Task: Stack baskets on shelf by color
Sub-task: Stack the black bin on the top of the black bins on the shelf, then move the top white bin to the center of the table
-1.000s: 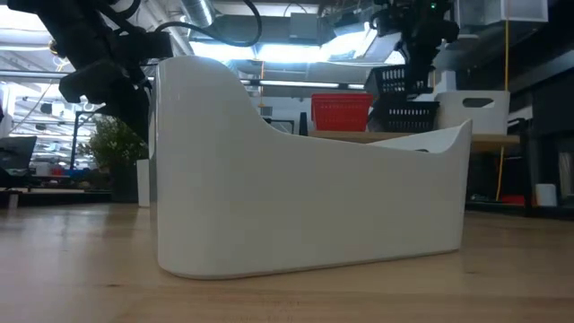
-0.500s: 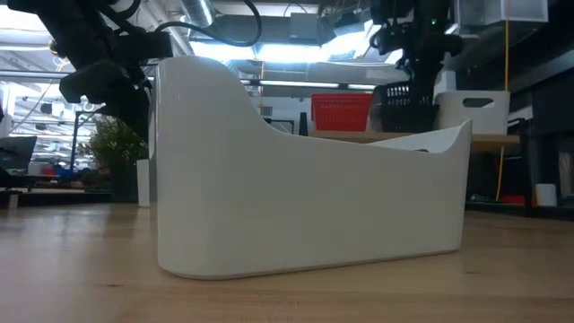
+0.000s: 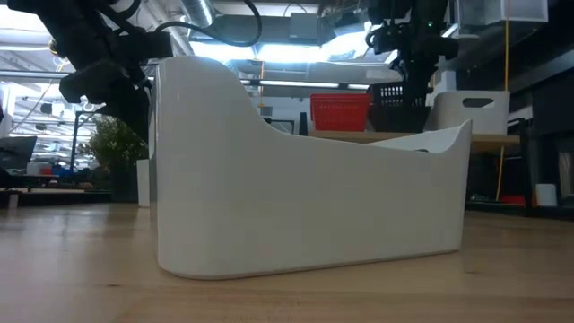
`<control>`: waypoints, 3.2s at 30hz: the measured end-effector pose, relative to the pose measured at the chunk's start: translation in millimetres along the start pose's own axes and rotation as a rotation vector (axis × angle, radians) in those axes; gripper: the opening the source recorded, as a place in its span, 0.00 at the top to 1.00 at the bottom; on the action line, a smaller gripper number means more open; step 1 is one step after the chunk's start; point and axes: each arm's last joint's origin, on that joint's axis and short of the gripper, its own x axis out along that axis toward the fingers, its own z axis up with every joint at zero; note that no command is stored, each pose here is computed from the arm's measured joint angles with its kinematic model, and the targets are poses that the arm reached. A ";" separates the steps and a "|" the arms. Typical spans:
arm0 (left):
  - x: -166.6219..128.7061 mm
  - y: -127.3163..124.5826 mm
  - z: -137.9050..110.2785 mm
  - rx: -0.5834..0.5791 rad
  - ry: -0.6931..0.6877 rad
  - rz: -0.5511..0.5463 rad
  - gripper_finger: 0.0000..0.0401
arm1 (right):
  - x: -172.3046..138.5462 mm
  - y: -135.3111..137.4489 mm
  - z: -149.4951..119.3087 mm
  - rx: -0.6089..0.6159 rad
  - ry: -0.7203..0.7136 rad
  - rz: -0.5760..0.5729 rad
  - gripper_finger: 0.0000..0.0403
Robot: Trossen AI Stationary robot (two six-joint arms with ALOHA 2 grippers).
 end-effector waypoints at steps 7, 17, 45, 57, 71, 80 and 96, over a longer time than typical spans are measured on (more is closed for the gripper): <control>0.0 0.0 0.0 0.000 0.000 0.000 1.00 | 0.3 -0.8 0.3 0.003 0.004 -0.020 0.95; 0.0 0.0 0.0 -0.001 0.000 0.000 1.00 | -10.9 -2.4 2.2 0.005 -0.013 -0.028 0.85; 0.0 -0.1 0.0 -0.002 0.000 -0.001 1.00 | -2.3 10.0 14.3 0.225 0.015 -0.390 0.81; 0.0 -0.1 0.0 -0.002 0.000 -0.001 1.00 | 1.3 32.9 18.5 0.184 0.037 -0.553 0.81; 0.0 -0.1 0.0 -0.002 0.000 -0.001 1.00 | 7.0 37.5 14.0 0.188 0.065 -0.488 0.81; 0.0 0.0 0.0 -0.002 0.000 0.000 1.00 | -5.3 40.9 11.1 0.215 0.081 -0.577 0.81; 5.4 9.8 8.6 -0.049 -0.053 0.067 1.00 | -16.1 103.2 7.4 0.389 0.074 -0.012 0.81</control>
